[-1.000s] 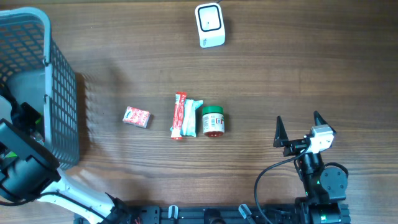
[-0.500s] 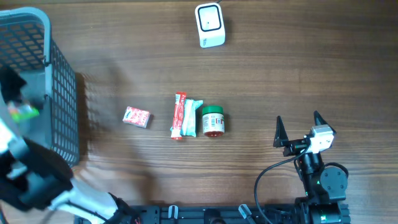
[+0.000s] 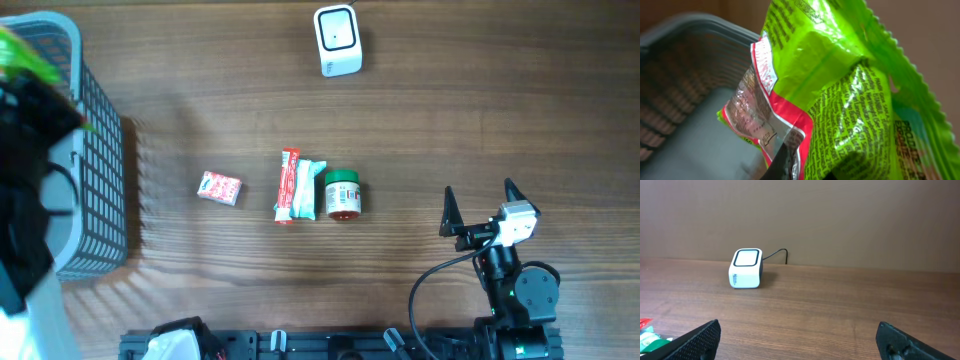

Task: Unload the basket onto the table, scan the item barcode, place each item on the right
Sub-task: 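Grasp the green snack bag with the left gripper and lift it out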

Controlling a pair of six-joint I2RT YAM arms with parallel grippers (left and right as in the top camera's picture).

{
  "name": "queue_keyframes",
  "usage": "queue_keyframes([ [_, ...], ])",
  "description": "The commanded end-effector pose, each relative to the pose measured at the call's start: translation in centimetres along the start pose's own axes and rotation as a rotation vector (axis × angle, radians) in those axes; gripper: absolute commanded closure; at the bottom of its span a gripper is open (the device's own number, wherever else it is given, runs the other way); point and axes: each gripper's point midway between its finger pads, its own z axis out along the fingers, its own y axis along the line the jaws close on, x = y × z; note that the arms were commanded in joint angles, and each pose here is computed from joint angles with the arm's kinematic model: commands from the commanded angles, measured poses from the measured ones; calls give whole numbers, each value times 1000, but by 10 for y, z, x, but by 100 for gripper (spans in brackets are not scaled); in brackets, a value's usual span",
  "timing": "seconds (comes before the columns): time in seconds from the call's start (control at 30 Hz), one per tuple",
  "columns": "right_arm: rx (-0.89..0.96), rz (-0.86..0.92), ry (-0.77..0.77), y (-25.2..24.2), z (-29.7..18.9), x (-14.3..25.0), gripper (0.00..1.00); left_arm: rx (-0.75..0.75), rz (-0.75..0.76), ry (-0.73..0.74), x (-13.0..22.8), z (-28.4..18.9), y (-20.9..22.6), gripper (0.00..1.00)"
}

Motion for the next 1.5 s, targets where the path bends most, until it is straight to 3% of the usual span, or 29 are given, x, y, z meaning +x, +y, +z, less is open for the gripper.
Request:
queue_keyframes([
  [0.0,14,10,-8,-3,0,-1,0,125,15,136,38,-9,-40,96],
  [0.17,14,10,-8,-3,0,-1,0,110,147,409,111,12,-57,96],
  [0.33,14,10,-8,-3,0,-1,0,-58,191,690,197,64,-43,96],
  [0.5,14,10,-8,-3,0,-1,0,-128,215,806,249,111,-36,96],
  [0.63,14,10,-8,-3,0,-1,0,-81,149,891,281,133,-46,96],
  [1.0,14,7,-8,-3,0,-1,0,-196,53,991,303,165,10,96],
  [1.27,14,7,-8,-3,0,-1,0,-197,36,1025,314,178,22,96],
  [1.47,14,7,-8,-3,0,-1,0,-63,-35,1076,335,180,2,96],
])
